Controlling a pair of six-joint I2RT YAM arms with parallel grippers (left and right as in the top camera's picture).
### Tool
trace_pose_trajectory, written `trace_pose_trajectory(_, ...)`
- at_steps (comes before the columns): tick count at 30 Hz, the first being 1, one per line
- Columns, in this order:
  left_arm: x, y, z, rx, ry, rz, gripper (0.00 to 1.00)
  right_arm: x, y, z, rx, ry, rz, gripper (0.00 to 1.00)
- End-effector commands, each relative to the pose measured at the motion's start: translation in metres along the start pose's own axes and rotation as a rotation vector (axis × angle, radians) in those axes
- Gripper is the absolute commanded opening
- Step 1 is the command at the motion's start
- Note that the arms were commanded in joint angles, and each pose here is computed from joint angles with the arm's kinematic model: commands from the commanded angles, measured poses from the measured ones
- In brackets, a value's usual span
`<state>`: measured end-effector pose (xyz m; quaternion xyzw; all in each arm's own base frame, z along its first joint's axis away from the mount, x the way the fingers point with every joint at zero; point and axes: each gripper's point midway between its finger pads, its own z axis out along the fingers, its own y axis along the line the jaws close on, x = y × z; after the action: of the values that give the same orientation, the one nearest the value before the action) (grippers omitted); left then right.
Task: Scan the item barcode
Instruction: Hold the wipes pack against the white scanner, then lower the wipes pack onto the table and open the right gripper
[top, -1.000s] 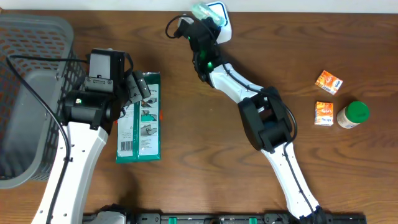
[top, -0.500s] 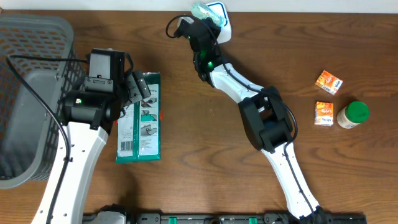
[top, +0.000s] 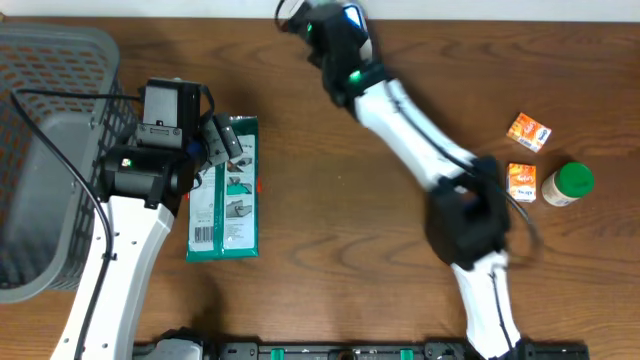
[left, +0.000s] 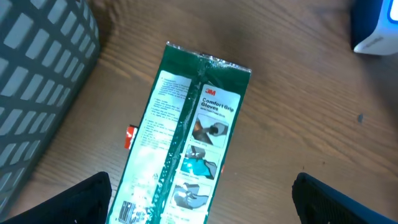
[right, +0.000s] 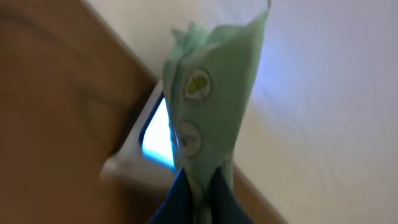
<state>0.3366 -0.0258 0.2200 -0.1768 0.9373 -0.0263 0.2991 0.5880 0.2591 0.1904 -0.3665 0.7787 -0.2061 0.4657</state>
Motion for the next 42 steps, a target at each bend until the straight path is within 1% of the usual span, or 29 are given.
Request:
trace_pose_trajectory(1,-0.006,0.001,-0.003,-0.006,-0.02,0.009,0.93,-0.033,-0.076,-0.097,-0.114,-0.115,0.341,0.01)
trace_pose_trajectory(4,-0.006,0.001,-0.003,-0.006,-0.02,0.009,0.93,-0.013,-0.086,-0.141,-0.276,-0.071,0.442,0.01)
trace_pose_trajectory(7,-0.006,0.001,-0.003,-0.006,-0.02,0.009,0.93,0.017,-0.1,-0.179,-0.385,-0.004,0.538,0.01)
trace_pose_trajectory(11,-0.006,0.001,-0.003,-0.006,-0.02,0.009,0.93,0.058,-0.106,-0.208,-0.502,0.109,0.643,0.01)
trace_pose_trajectory(17,-0.006,0.001,-0.003,-0.006,-0.02,0.009,0.93,0.133,-0.091,-0.224,-0.591,0.398,0.734,0.01)
trace_pose_trajectory(21,-0.006,0.001,-0.003,-0.006,-0.02,0.009,0.93,0.176,-0.071,-0.224,-0.63,0.561,0.771,0.01)
trace_pose_trajectory(22,-0.006,0.001,-0.003,-0.006,-0.02,0.009,0.93,0.193,-0.058,-0.221,-0.649,0.623,0.783,0.01)
trace_pose_trajectory(26,-0.006,0.001,-0.003,-0.006,-0.02,0.009,0.93,0.228,-0.032,-0.209,-0.675,0.715,0.804,0.01)
trace_pose_trajectory(29,-0.006,0.001,-0.003,-0.006,-0.02,0.009,0.93,0.253,-0.016,-0.193,-0.649,0.756,0.832,0.01)
trace_pose_trajectory(32,-0.006,0.001,-0.003,-0.006,-0.02,0.009,0.93,0.288,-0.013,-0.177,-0.519,0.824,0.864,0.01)
trace_pose_trajectory(35,-0.006,0.001,-0.003,-0.006,-0.02,0.009,0.93,0.321,-0.015,-0.162,-0.391,0.858,0.836,0.01)
trace_pose_trajectory(38,-0.006,0.001,-0.003,-0.006,-0.02,0.009,0.93,0.343,-0.018,-0.151,-0.291,0.865,0.805,0.01)
trace_pose_trajectory(42,-0.006,0.001,-0.003,-0.006,-0.02,0.009,0.93,0.362,-0.018,-0.145,-0.211,0.878,0.772,0.01)
